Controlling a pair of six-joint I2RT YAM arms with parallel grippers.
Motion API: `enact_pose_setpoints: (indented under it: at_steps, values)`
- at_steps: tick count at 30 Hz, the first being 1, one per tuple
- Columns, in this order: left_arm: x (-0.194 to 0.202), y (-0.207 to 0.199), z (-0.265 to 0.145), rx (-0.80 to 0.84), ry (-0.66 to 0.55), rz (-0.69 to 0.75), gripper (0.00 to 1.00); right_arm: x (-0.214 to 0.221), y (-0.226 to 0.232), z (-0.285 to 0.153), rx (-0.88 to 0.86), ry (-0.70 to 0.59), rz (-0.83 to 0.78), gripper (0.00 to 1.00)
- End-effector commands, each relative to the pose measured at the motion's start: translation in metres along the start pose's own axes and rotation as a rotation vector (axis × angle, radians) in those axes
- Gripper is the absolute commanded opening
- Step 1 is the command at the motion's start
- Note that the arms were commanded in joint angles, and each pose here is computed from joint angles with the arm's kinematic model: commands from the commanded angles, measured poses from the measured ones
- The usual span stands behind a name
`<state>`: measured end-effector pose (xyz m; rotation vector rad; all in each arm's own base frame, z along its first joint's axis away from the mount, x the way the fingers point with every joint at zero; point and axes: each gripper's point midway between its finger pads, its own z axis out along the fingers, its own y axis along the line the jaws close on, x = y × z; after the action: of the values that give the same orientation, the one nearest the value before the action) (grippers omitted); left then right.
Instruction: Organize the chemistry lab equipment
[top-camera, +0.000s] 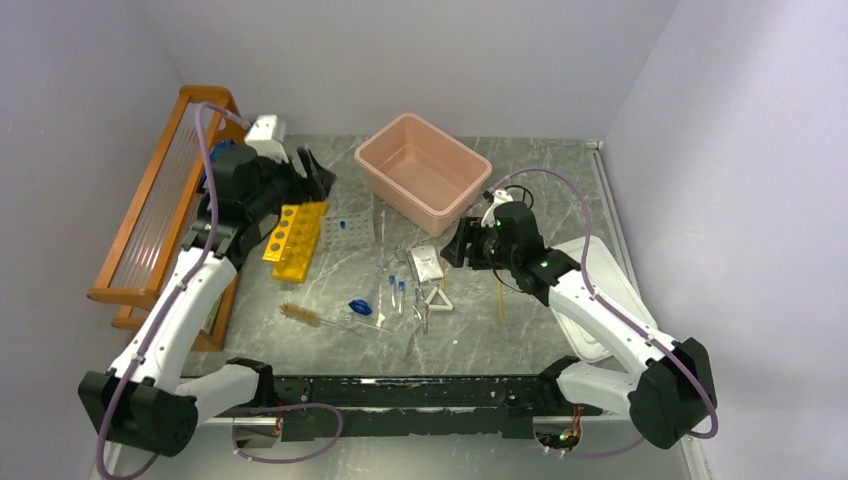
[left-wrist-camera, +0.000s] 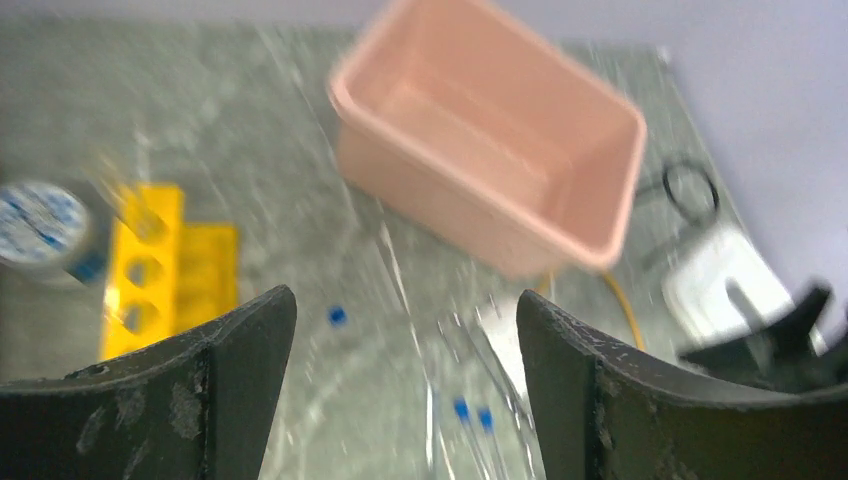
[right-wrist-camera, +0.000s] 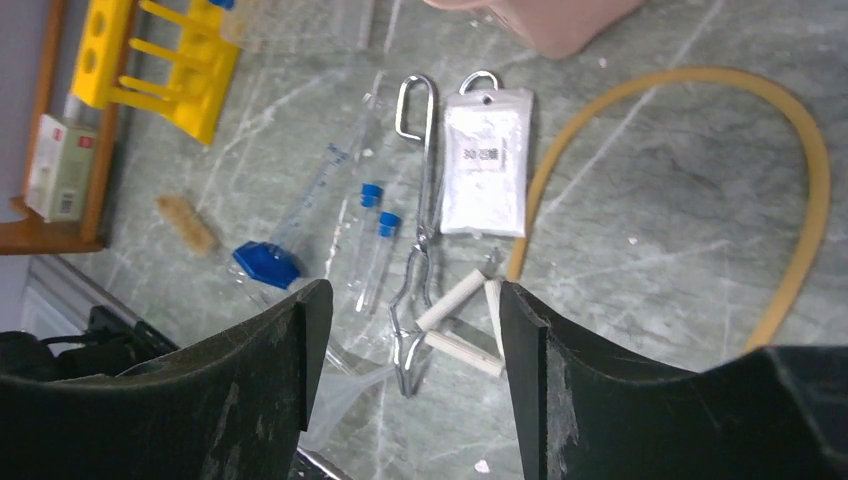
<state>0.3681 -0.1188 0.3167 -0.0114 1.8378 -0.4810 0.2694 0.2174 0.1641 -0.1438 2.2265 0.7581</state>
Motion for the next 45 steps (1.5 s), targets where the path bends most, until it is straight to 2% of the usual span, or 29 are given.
enact_pose_setpoints:
  at_steps: [1, 8, 12, 15, 18, 21, 24, 29, 36, 40, 45]
  values:
    - [0.091, -0.036, -0.033, 0.193, 0.300, -0.053, 0.83, 0.011, -0.021, 0.000, 0.122, 0.056, 0.009, 0.65]
    - [0.187, -0.052, -0.049, 0.171, 0.498, -0.082, 0.72, 0.043, -0.020, 0.013, 0.135, 0.144, 0.038, 0.60]
    - [0.218, -0.059, -0.043, 0.133, 0.539, -0.085, 0.56, 0.056, -0.004, 0.025, 0.122, 0.153, 0.025, 0.48]
    - [0.230, -0.063, -0.038, 0.114, 0.558, -0.078, 0.50, 0.065, 0.009, 0.038, 0.145, 0.159, 0.008, 0.37]
    - [0.231, -0.060, -0.034, 0.061, 0.548, -0.090, 0.48, 0.076, 0.021, 0.051, 0.187, 0.177, -0.020, 0.33]
    - [0.221, -0.061, -0.036, 0.053, 0.513, -0.114, 0.47, 0.091, 0.032, 0.063, 0.200, 0.205, -0.043, 0.39]
    - [0.207, -0.053, -0.037, 0.014, 0.450, -0.107, 0.48, 0.100, 0.038, 0.074, 0.212, 0.222, -0.050, 0.39]
    - [0.192, -0.043, -0.043, -0.035, 0.396, -0.086, 0.47, 0.111, 0.041, 0.092, 0.262, 0.251, -0.063, 0.34]
    - [0.193, -0.039, -0.049, -0.033, 0.392, -0.077, 0.47, 0.121, 0.032, 0.107, 0.367, 0.273, -0.066, 0.36]
    - [0.195, -0.036, -0.052, -0.035, 0.390, -0.066, 0.48, 0.123, 0.026, 0.113, 0.414, 0.272, -0.066, 0.33]
    - [0.195, -0.034, -0.054, -0.038, 0.390, -0.051, 0.48, 0.129, 0.024, 0.121, 0.409, 0.286, -0.082, 0.32]
